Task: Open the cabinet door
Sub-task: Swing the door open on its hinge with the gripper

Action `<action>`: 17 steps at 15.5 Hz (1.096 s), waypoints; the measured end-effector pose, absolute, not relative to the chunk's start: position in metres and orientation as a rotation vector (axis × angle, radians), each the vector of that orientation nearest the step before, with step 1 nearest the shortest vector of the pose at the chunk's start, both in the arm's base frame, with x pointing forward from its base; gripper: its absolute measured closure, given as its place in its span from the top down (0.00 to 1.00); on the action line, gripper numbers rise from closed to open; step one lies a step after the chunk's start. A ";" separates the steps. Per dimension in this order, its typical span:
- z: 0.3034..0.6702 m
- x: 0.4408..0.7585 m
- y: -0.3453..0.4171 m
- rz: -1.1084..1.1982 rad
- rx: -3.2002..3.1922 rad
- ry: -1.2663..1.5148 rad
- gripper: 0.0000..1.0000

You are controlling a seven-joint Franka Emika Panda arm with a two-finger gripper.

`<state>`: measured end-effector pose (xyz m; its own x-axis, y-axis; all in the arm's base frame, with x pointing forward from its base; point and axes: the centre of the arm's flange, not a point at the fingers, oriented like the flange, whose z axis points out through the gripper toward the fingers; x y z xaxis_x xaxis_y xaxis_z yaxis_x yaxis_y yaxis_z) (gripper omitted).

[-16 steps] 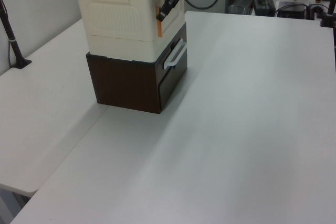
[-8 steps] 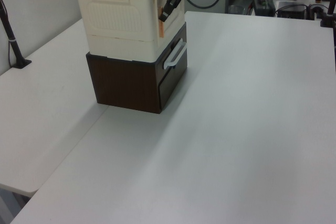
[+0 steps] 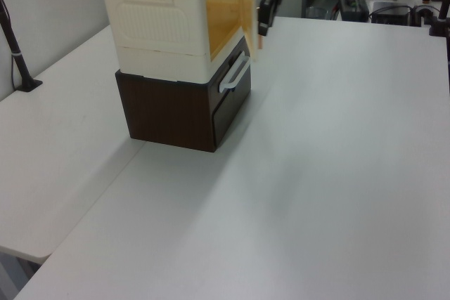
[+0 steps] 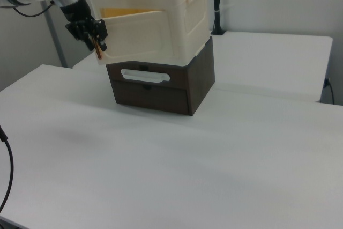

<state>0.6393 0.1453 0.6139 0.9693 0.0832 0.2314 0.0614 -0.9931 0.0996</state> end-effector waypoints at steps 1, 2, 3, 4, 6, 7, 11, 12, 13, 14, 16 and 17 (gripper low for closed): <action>0.615 0.633 0.139 0.300 3.027 0.104 0.60; 0.619 0.626 0.134 0.251 3.026 0.107 0.71; 0.627 0.618 0.130 0.215 3.024 0.111 0.81; 0.636 0.608 0.126 0.188 3.022 0.115 0.92; 0.660 0.589 0.116 0.171 3.019 0.129 1.00; 0.674 0.580 0.109 0.186 3.021 0.128 1.00; 0.710 0.558 0.095 0.261 3.058 0.136 1.00; 0.715 0.556 0.095 0.277 3.059 0.137 1.00; 0.719 0.556 0.096 0.305 3.061 0.140 1.00; 0.724 0.558 0.099 0.363 3.064 0.146 1.00; 0.730 0.566 0.105 0.486 3.064 0.161 1.00; 0.728 0.570 0.107 0.505 3.063 0.168 1.00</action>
